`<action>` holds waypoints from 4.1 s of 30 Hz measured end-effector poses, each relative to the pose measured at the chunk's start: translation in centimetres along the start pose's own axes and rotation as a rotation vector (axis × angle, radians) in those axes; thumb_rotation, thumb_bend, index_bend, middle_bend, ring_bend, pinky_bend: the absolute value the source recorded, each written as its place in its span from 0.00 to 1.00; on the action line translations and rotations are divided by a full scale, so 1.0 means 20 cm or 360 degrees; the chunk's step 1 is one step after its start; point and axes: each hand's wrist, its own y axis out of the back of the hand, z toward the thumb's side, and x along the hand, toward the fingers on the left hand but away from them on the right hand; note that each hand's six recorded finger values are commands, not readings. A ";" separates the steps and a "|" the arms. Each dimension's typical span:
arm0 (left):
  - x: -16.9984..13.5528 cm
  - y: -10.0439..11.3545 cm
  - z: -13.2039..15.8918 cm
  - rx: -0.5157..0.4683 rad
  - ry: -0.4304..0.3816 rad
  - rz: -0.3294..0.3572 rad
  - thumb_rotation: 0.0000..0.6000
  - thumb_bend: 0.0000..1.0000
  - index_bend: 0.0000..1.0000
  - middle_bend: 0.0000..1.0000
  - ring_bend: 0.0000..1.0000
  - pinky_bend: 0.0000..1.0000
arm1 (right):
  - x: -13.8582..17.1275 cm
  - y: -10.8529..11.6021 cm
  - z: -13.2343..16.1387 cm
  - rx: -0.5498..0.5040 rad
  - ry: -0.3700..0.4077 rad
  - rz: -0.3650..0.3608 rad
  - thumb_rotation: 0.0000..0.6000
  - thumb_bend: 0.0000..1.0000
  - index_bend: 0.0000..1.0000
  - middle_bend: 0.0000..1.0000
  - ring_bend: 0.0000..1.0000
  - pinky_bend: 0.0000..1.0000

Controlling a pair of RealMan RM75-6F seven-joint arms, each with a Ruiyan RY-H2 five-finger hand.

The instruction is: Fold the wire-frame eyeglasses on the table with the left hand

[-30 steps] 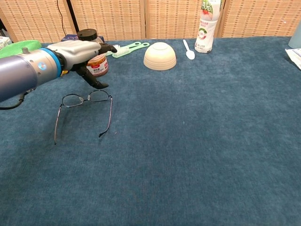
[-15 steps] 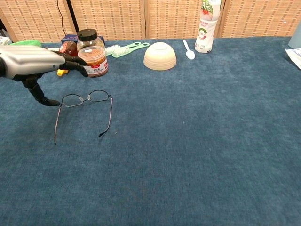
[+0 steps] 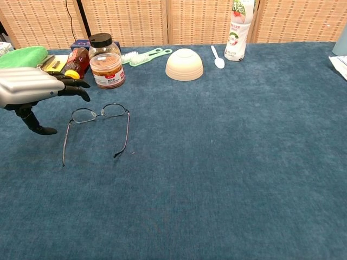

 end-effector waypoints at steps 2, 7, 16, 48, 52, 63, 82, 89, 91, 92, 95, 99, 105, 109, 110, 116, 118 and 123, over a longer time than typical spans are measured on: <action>0.01 -0.01 0.00 -0.0004 0.0001 -0.0013 0.93 0.25 0.16 0.00 0.00 0.00 | 0.00 0.00 0.00 0.0001 -0.0001 0.0003 1.00 0.01 0.28 0.10 0.16 0.24; 0.03 -0.04 0.00 -0.0018 0.0003 -0.0038 0.93 0.25 0.15 0.00 0.00 0.00 | 0.00 0.00 0.00 0.0000 0.0001 0.0000 1.00 0.01 0.28 0.10 0.16 0.24; 0.04 -0.08 -0.01 -0.0046 0.0015 -0.0071 0.93 0.23 0.13 0.00 0.00 0.00 | -0.01 0.00 0.01 0.0000 0.0001 -0.0001 1.00 0.01 0.28 0.10 0.16 0.24; 0.12 -0.09 0.08 -0.0065 -0.0012 -0.0072 0.93 0.23 0.11 0.00 0.00 0.00 | 0.01 0.00 -0.04 0.0005 -0.0035 -0.0001 1.00 0.01 0.28 0.10 0.16 0.25; 0.14 -0.09 0.10 -0.0056 -0.0028 -0.0085 0.93 0.23 0.12 0.00 0.00 0.00 | 0.02 0.00 -0.04 0.0004 -0.0039 0.0000 1.00 0.01 0.28 0.10 0.16 0.25; 0.17 -0.08 0.13 -0.0034 -0.0051 -0.0086 0.93 0.23 0.24 0.00 0.00 0.00 | 0.02 0.01 -0.04 0.0006 -0.0045 0.0003 1.00 0.01 0.28 0.10 0.16 0.25; 0.08 -0.10 0.14 -0.0050 -0.0076 -0.0076 0.93 0.23 0.38 0.00 0.00 0.00 | 0.01 0.00 -0.03 0.0000 -0.0035 0.0015 1.00 0.01 0.29 0.10 0.16 0.25; 0.03 -0.10 0.13 -0.0065 -0.0082 -0.0058 0.93 0.23 0.38 0.00 0.00 0.00 | 0.01 0.00 -0.03 -0.0002 -0.0035 0.0018 1.00 0.01 0.29 0.10 0.16 0.25; 0.02 -0.11 0.13 -0.0069 -0.0082 -0.0059 0.93 0.23 0.38 0.00 0.00 0.00 | 0.01 0.00 -0.03 -0.0002 -0.0035 0.0018 1.00 0.01 0.29 0.10 0.16 0.25; 0.02 -0.11 0.13 -0.0071 -0.0080 -0.0059 0.93 0.23 0.38 0.00 0.00 0.00 | 0.01 0.00 -0.03 -0.0002 -0.0035 0.0018 1.00 0.01 0.29 0.10 0.16 0.25; 0.01 -0.11 0.13 -0.0079 -0.0076 -0.0059 0.93 0.23 0.39 0.00 0.00 0.00 | 0.02 0.00 -0.03 -0.0003 -0.0035 0.0017 1.00 0.01 0.29 0.10 0.16 0.25; 0.00 -0.12 0.13 -0.0083 -0.0076 -0.0062 0.93 0.23 0.40 0.00 0.00 0.00 | 0.02 0.00 -0.04 -0.0002 -0.0039 0.0018 1.00 0.01 0.29 0.10 0.16 0.25; -0.02 -0.13 0.15 -0.0083 -0.0095 -0.0057 0.94 0.23 0.42 0.00 0.00 0.00 | 0.03 0.00 -0.04 -0.0004 -0.0042 0.0017 1.00 0.01 0.29 0.10 0.16 0.25; -0.04 -0.12 0.16 -0.0079 -0.0113 -0.0043 0.96 0.23 0.44 0.00 0.00 0.00 | 0.03 0.00 -0.04 -0.0008 -0.0037 0.0016 1.00 0.01 0.29 0.10 0.16 0.25; -0.05 -0.12 0.17 -0.0078 -0.0118 -0.0038 0.96 0.23 0.45 0.00 0.00 0.00 | 0.03 0.00 -0.04 -0.0009 -0.0037 0.0015 1.00 0.01 0.29 0.10 0.16 0.25; -0.07 -0.10 0.19 -0.0066 -0.0131 -0.0002 0.98 0.24 0.46 0.00 0.00 0.00 | 0.03 0.01 -0.04 -0.0016 -0.0035 0.0013 1.00 0.01 0.29 0.10 0.16 0.25; -0.08 -0.10 0.19 -0.0062 -0.0133 -0.0003 0.98 0.24 0.44 0.00 0.00 0.00 | 0.03 0.01 -0.04 -0.0017 -0.0036 0.0012 1.00 0.01 0.29 0.10 0.16 0.25; -0.08 -0.10 0.19 -0.0057 -0.0124 -0.0002 0.98 0.24 0.34 0.00 0.00 0.00 | 0.03 0.01 -0.04 -0.0021 -0.0039 0.0011 1.00 0.01 0.30 0.10 0.16 0.25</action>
